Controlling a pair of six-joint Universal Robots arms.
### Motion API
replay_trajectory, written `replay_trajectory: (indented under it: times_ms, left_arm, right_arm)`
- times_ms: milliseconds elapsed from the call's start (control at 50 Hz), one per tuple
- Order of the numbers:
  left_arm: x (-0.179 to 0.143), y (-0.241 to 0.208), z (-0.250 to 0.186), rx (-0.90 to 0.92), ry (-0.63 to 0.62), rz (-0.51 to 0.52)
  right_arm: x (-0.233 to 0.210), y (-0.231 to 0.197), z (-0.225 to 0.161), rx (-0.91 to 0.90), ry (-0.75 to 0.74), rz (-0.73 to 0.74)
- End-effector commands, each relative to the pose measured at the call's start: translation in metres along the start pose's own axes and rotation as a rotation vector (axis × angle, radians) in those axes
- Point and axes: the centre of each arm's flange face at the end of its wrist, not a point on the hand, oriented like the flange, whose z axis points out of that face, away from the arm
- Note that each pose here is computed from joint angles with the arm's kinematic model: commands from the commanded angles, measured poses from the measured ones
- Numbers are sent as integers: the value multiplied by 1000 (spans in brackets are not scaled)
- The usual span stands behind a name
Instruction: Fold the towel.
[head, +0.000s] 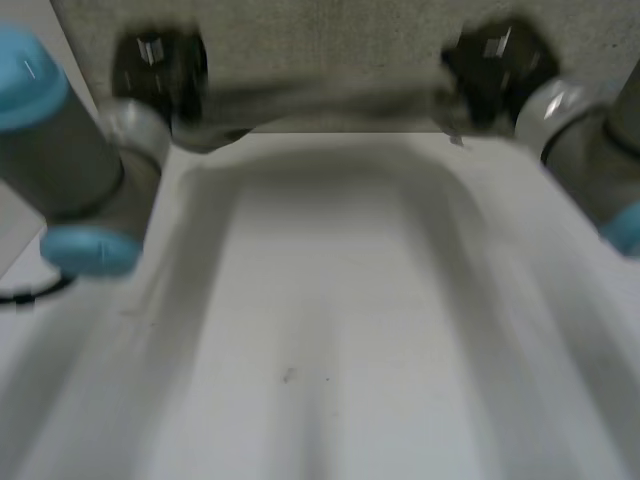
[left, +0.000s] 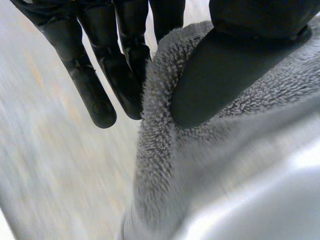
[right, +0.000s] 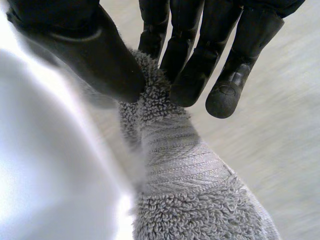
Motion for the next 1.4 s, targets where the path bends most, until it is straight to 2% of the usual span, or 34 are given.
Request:
replay_trajectory:
  times_ms: [20,60,100,180,220,240,280,300,340,360,440,500,620,760,860,980,1400]
  left_arm:
    - [7,101,-65,-362,56,46]
    - [8,116,-79,-425,67,52]
    - [9,132,-103,-510,83,60]
    - [7,133,-117,-539,85,64]
    - [5,123,-124,-518,84,61]
    - [5,122,-124,-518,84,61]
    - [4,118,-126,-507,82,60]
    - [3,113,-128,-495,80,59]
    - [3,109,-130,-484,80,58]
    - [2,105,-131,-474,78,57]
    - [1,99,-134,-457,75,55]
    - [0,96,-137,-448,75,54]
    - [1,99,-141,-463,79,54]
    - [2,108,-142,-489,83,53]
    - [2,111,-139,-484,82,52]
    - [0,110,-134,-475,72,48]
    - [-2,66,-88,-297,46,26]
  right_arm:
    - [-69,83,-34,-310,-301,-8]
    - [-93,115,-54,-430,-414,-74]
    - [-98,122,-63,-464,-450,-105]
    - [-91,129,-67,-499,-438,-105]
    - [-67,124,-63,-484,-332,-14]
    - [-67,124,-63,-484,-331,-13]
    - [-47,114,-58,-437,-215,129]
    - [-47,114,-58,-436,-214,129]
    - [-28,104,-56,-387,-117,273]
    - [-28,104,-56,-387,-116,274]
    - [-13,103,-64,-373,-47,442]
    - [-16,108,-70,-404,-71,474]
    - [-31,119,-85,-476,-136,476]
    - [-44,143,-121,-587,-188,360]
    - [-50,147,-140,-572,-190,320]
    - [-65,154,-153,-521,-208,349]
    - [-73,163,-140,-432,-122,400]
